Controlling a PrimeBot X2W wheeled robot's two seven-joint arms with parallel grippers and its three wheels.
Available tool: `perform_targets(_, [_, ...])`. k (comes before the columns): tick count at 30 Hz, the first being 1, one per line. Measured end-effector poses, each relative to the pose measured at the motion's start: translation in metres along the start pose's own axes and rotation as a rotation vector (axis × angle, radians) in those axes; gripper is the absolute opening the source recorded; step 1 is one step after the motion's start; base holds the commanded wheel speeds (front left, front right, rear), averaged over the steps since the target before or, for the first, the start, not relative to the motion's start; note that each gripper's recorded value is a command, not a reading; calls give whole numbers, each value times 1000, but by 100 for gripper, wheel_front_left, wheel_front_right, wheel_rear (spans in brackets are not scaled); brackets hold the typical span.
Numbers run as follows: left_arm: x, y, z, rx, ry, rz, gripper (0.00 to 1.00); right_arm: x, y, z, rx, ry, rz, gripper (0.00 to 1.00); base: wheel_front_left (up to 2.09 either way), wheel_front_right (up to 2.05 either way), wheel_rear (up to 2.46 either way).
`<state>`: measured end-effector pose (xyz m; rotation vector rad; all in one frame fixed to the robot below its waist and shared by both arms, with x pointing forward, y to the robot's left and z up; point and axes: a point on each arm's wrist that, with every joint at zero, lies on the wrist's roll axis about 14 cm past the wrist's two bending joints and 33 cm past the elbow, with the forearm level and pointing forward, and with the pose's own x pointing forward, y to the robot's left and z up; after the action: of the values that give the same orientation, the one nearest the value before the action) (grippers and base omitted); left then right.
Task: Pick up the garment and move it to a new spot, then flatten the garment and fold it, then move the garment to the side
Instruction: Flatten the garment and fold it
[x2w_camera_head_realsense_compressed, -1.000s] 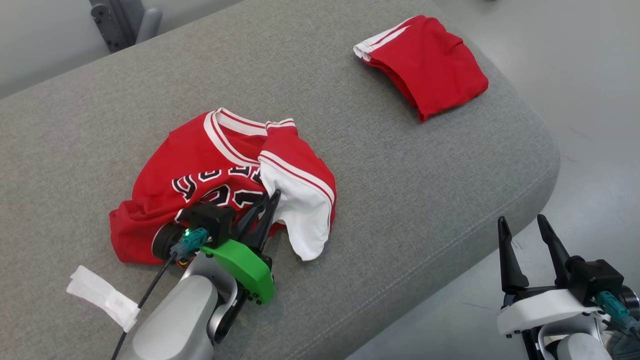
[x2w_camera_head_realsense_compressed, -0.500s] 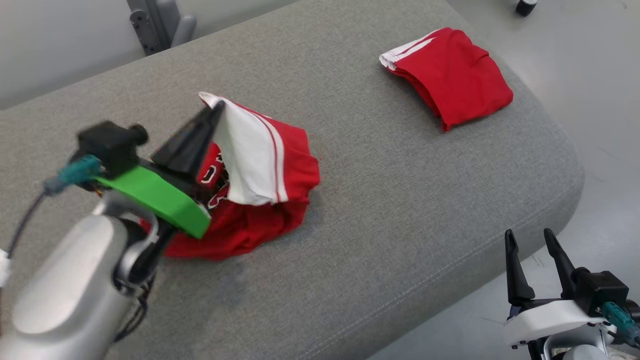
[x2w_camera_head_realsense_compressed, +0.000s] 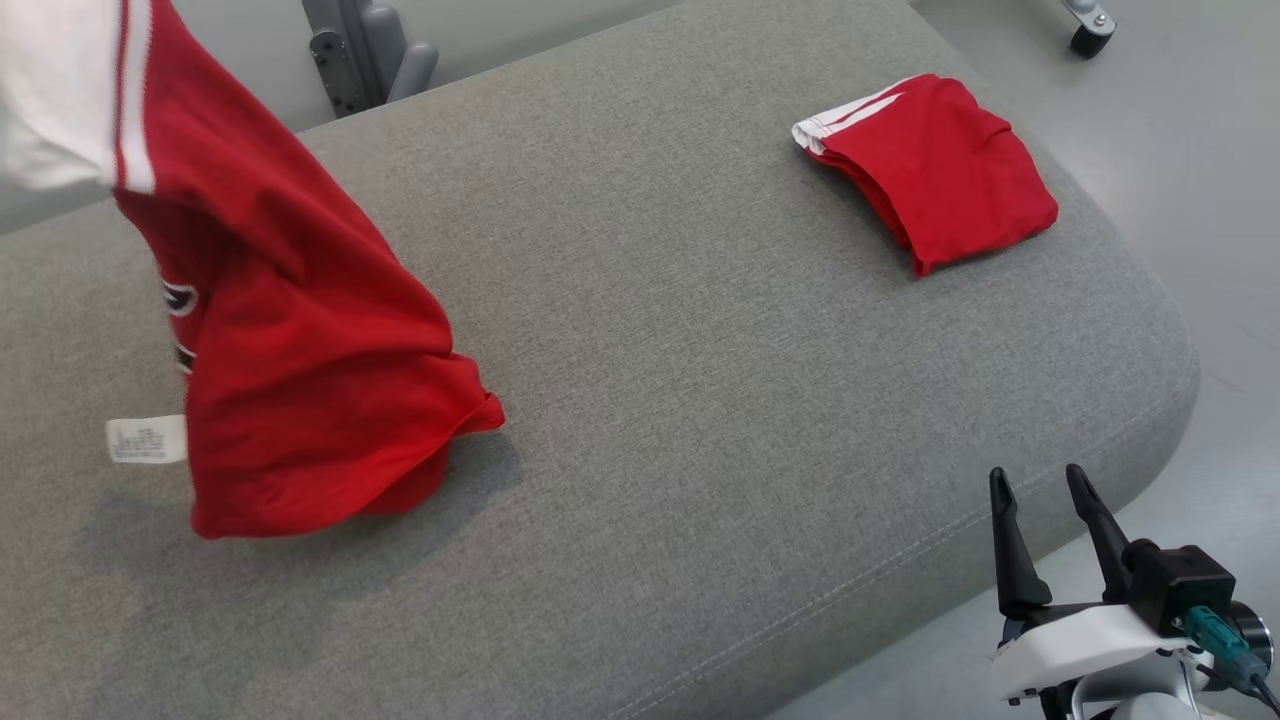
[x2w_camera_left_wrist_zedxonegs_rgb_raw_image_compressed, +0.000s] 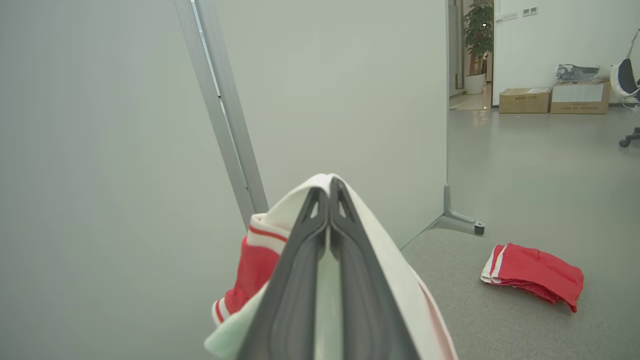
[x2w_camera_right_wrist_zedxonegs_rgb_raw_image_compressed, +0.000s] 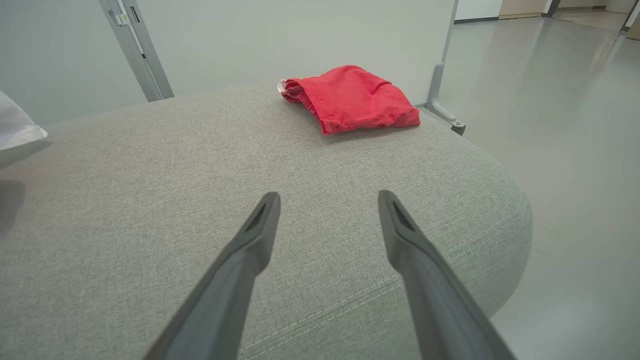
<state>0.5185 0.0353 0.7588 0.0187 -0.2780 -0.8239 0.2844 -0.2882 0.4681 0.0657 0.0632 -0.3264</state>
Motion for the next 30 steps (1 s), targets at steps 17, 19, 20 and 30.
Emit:
perform_targets(17, [68, -130, -114, -221, 201, -289, 0, 22, 26, -4, 12, 19, 68, 100, 0, 0, 0])
perform_targets(19, [68, -156, -144, -271, 239, -316, 0, 23, 29, -3, 17, 14, 76, 100, 0, 0, 0])
perform_targets(20, [68, -165, -159, -296, 254, -317, 0, 23, 29, -2, 18, 13, 76, 100, 0, 0, 0])
perform_targets(30, [29, -281, -266, -423, 461, -444, 0, 12, 8, -9, -7, 47, 7, 100, 0, 0, 0])
